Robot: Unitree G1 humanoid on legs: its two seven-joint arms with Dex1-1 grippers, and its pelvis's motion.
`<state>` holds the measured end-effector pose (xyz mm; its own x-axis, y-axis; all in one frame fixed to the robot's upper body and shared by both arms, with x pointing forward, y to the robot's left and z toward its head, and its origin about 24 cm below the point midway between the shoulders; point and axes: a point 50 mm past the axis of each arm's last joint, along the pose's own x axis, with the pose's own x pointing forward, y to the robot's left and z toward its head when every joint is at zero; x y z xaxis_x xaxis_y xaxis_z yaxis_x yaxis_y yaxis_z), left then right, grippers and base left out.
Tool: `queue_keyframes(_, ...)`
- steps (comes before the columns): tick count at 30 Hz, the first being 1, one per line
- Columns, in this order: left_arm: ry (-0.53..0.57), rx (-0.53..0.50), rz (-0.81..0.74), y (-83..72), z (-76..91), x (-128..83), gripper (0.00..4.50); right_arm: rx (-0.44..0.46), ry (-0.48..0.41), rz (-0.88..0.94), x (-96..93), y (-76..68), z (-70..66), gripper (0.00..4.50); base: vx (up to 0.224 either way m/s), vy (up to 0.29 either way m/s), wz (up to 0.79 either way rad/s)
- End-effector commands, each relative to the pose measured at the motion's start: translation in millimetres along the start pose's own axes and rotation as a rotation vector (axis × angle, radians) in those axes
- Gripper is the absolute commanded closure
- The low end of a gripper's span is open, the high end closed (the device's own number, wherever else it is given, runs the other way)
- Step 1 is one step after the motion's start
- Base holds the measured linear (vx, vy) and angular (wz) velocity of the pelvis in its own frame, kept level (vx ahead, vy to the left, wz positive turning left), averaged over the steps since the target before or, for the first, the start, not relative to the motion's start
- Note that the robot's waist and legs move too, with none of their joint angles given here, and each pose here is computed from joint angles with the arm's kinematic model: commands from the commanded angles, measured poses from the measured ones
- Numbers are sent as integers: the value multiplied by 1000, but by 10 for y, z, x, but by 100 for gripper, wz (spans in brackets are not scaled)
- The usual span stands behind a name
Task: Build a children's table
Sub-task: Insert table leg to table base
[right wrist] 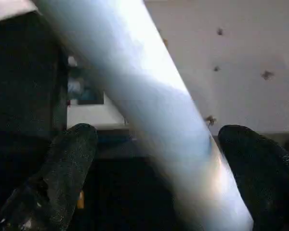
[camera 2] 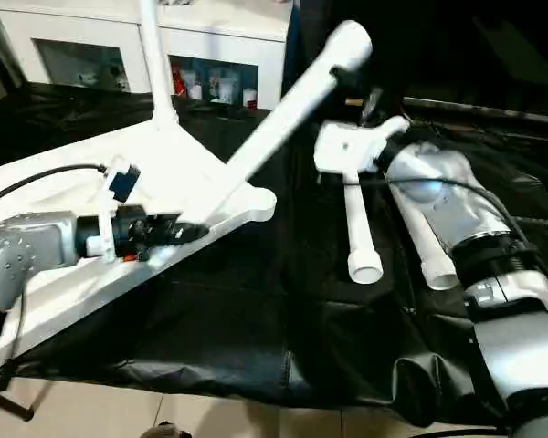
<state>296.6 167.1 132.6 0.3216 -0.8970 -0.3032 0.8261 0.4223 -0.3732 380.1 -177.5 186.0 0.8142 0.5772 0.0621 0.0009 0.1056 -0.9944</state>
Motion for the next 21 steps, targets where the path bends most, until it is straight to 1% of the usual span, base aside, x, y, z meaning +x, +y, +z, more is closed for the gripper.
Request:
queue_keyframes(1, 21, 30, -57, -82, 26, 15, 304, -56, -4, 4, 4, -36, -20, 0, 0, 0, 0)
queue_keyframes(5, 59, 41, -62, -89, -8, -9, 304, -58, 6, 2, 3, 15, -49, 0, 0, 0, 0)
queue_keyframes(6, 57, 40, -72, -98, 4, -20, 304, -83, 5, 19, -4, 72, -62, 0, 0, 0, 0)
queue_keyframes(8, 59, 45, -73, -100, 13, -28, 304, -82, 6, 33, -10, 110, -73, 0, 0, 0, 0)
queue_keyframes(9, 51, 51, -67, -93, 40, -37, 304, -61, 7, 58, -26, 168, -84, 29, 0, 0, 0)
queue_keyframes(10, 47, 53, -64, -90, 49, -39, 304, -51, 8, 63, -32, 183, -87, 36, 0, 0, 0)
queue_keyframes(11, 29, 58, -54, -77, 90, -50, 304, -16, 9, 80, -52, 233, -93, 36, 0, 0, 0)
queue_keyframes(12, 21, 63, -46, -68, 110, -56, 304, 3, 12, 85, -58, 253, -98, 42, 0, 0, 0)
queue_keyframes(14, 7, 70, -41, -67, 148, -64, 304, 46, 27, 96, -70, 290, -114, 70, 0, 0, 0)
queue_keyframes(15, 4, 73, -42, -70, 158, -67, 304, 59, 31, 101, -73, 304, -119, 83, 0, 0, 0)
queue_keyframes(18, 5, 92, -63, -95, 183, -90, 304, 88, 47, 126, -90, 370, -145, 91, 0, 0, 0)
queue_keyframes(19, 7, 95, -64, -97, 183, -93, 304, 91, 49, 129, -92, 376, -149, 114, 0, 0, 0)
queue_keyframes(20, 8, 96, -65, -97, 184, -97, 304, 94, 50, 130, -95, 380, -152, 114, 0, 0, 0)
queue_keyframes(21, 7, 97, -65, -98, 188, -101, 304, 104, 47, 127, -95, 379, -150, 123, 0, 0, 0)
